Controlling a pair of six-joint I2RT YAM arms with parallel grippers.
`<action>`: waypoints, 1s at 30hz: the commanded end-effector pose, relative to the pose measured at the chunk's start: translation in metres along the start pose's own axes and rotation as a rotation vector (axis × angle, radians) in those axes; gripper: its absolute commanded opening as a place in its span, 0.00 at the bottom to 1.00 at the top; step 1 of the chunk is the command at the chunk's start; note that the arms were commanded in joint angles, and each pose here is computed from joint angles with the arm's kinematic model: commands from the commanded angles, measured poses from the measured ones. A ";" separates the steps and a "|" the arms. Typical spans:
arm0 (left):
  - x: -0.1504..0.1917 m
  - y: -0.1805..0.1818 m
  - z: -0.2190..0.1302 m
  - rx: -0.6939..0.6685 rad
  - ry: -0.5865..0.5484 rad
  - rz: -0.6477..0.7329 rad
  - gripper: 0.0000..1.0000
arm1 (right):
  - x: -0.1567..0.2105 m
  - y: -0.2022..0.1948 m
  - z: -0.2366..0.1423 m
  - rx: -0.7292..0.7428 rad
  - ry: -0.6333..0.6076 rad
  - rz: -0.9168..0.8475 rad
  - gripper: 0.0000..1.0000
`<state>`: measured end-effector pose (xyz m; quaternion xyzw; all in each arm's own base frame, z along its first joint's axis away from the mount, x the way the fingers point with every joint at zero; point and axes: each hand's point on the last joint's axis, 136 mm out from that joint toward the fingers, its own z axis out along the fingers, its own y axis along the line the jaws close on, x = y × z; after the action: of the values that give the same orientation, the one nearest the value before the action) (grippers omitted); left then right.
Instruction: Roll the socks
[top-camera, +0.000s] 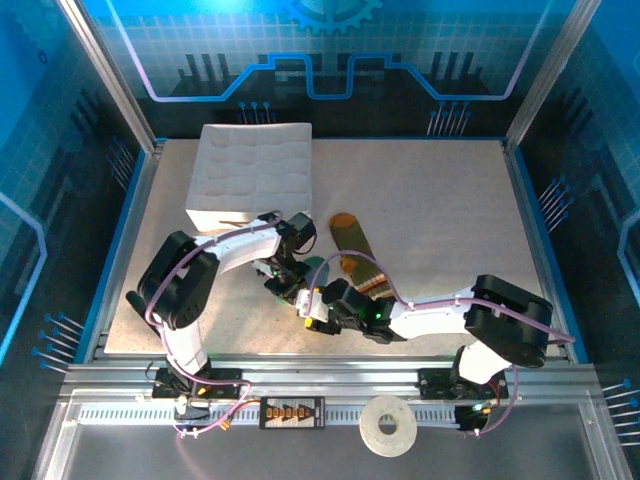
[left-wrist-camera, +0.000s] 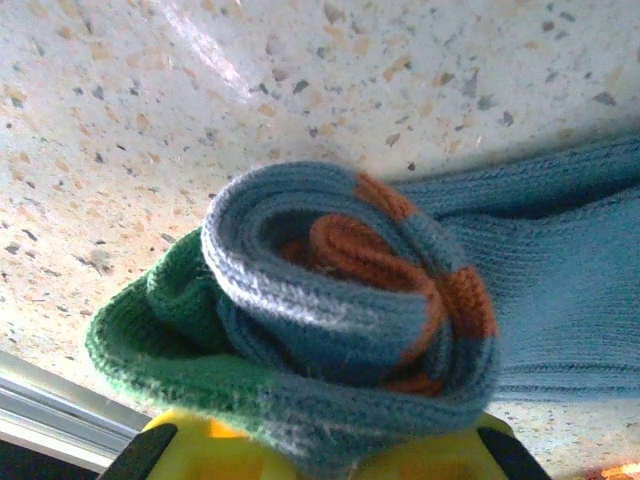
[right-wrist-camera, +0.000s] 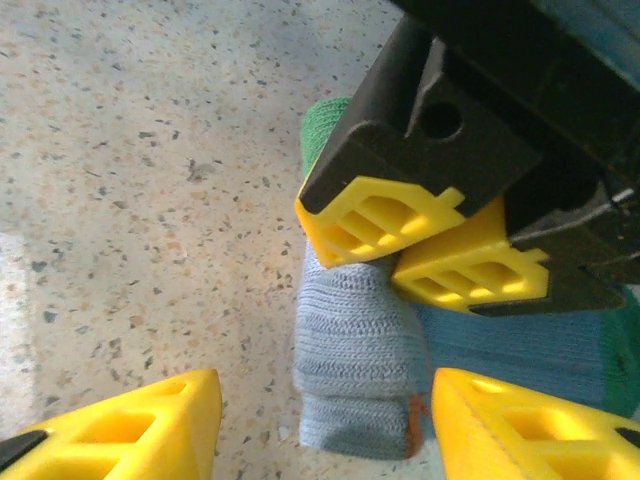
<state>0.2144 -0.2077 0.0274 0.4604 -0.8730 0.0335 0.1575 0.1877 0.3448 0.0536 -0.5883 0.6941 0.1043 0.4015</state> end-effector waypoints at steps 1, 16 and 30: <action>-0.027 0.038 0.037 -0.195 -0.068 -0.036 0.00 | -0.006 -0.012 0.010 0.082 0.015 -0.058 0.55; -0.031 0.017 0.035 -0.154 -0.058 0.020 0.00 | 0.020 -0.007 0.039 0.060 0.148 0.002 0.19; -0.026 0.002 -0.018 0.093 -0.085 0.038 0.43 | 0.088 0.017 0.036 -0.174 0.285 0.328 0.00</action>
<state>0.2308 -0.1970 0.0345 0.4419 -0.8865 0.0602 0.1236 0.2194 0.3600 0.0347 -0.5176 0.7576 0.1594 0.3644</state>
